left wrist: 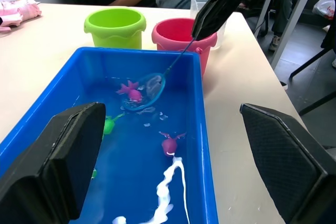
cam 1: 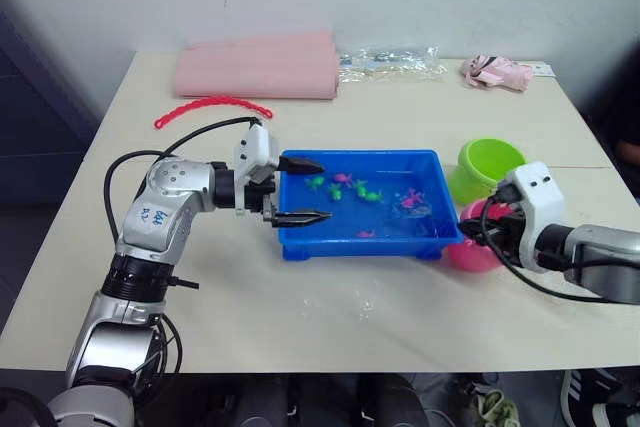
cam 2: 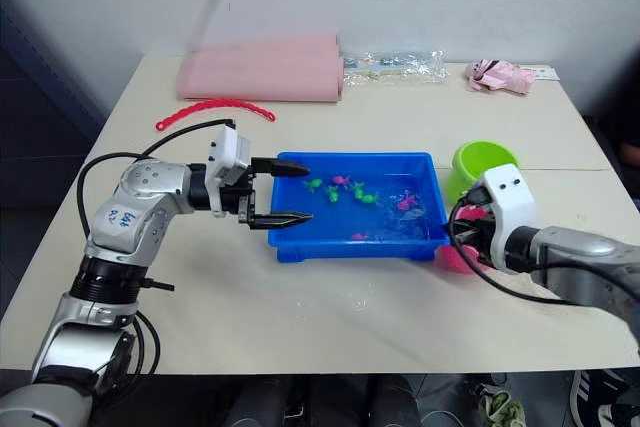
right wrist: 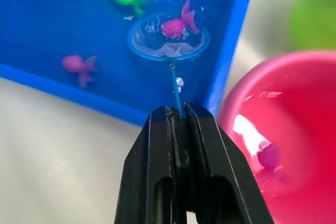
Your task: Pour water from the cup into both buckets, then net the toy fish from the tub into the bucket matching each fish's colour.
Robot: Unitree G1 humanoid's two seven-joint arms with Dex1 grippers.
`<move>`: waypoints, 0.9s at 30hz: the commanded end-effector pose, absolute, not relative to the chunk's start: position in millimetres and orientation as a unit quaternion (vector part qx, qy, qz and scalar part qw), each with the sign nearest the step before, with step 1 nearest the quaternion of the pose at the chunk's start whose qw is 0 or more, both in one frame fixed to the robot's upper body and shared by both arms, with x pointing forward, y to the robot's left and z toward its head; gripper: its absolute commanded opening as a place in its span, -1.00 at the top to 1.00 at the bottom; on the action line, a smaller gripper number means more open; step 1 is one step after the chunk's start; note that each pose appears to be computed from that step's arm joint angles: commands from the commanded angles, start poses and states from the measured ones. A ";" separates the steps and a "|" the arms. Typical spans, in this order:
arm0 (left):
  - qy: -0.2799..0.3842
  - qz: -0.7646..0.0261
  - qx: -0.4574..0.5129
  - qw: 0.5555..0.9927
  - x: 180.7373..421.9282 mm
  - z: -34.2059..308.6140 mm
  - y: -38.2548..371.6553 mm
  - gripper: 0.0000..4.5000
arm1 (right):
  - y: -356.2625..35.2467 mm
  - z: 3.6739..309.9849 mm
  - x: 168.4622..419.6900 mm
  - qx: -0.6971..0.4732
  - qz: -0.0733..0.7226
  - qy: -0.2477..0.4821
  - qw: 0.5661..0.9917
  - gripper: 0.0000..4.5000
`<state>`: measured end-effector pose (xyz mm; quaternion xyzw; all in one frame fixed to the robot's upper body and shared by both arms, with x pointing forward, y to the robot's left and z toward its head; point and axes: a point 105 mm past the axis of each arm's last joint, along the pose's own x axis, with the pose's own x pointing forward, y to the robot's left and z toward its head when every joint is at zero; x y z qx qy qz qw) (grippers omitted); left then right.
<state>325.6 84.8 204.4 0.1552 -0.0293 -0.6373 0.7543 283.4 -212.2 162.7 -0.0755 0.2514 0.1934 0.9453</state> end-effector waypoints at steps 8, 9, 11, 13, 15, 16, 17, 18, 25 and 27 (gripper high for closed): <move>-0.057 -0.633 0.155 0.756 334.4 224.6 78.9 -0.99 | -203.9 163.8 287.6 -0.203 0.222 0.107 0.948 1.00; -0.056 -0.632 0.145 0.759 335.7 225.8 78.2 -0.99 | -204.0 164.4 286.7 -0.207 0.221 0.095 0.948 1.00; -0.052 -0.635 0.121 0.762 336.6 228.2 75.6 -0.99 | -203.2 168.7 282.7 -0.207 0.218 0.068 0.951 1.00; -0.050 -0.640 0.111 0.759 335.6 229.3 72.6 -0.99 | -202.0 173.9 276.5 -0.202 0.215 0.045 0.954 1.00; -0.048 -0.648 0.111 0.752 334.4 229.3 69.1 -0.99 | -200.8 178.9 269.1 -0.199 0.214 0.028 0.956 1.00; -0.047 -0.653 0.110 0.748 333.9 229.6 66.4 -0.99 | -201.0 182.2 263.7 -0.195 0.210 0.020 0.958 1.00; -0.046 -0.660 0.109 0.742 333.4 230.0 63.5 -0.99 | -201.7 185.6 257.9 -0.191 0.205 0.013 0.960 1.00; -0.045 -0.664 0.108 0.739 333.2 230.3 61.5 -0.99 | -202.4 187.8 253.9 -0.188 0.201 0.009 0.961 1.00; -0.048 -0.703 0.105 0.702 332.2 231.6 41.5 -0.99 | -214.6 199.2 217.4 -0.183 0.159 -0.003 0.970 1.00; -0.049 -0.715 0.104 0.690 331.0 231.3 35.8 -0.99 | -220.4 201.0 205.1 -0.184 0.141 -0.001 0.973 1.00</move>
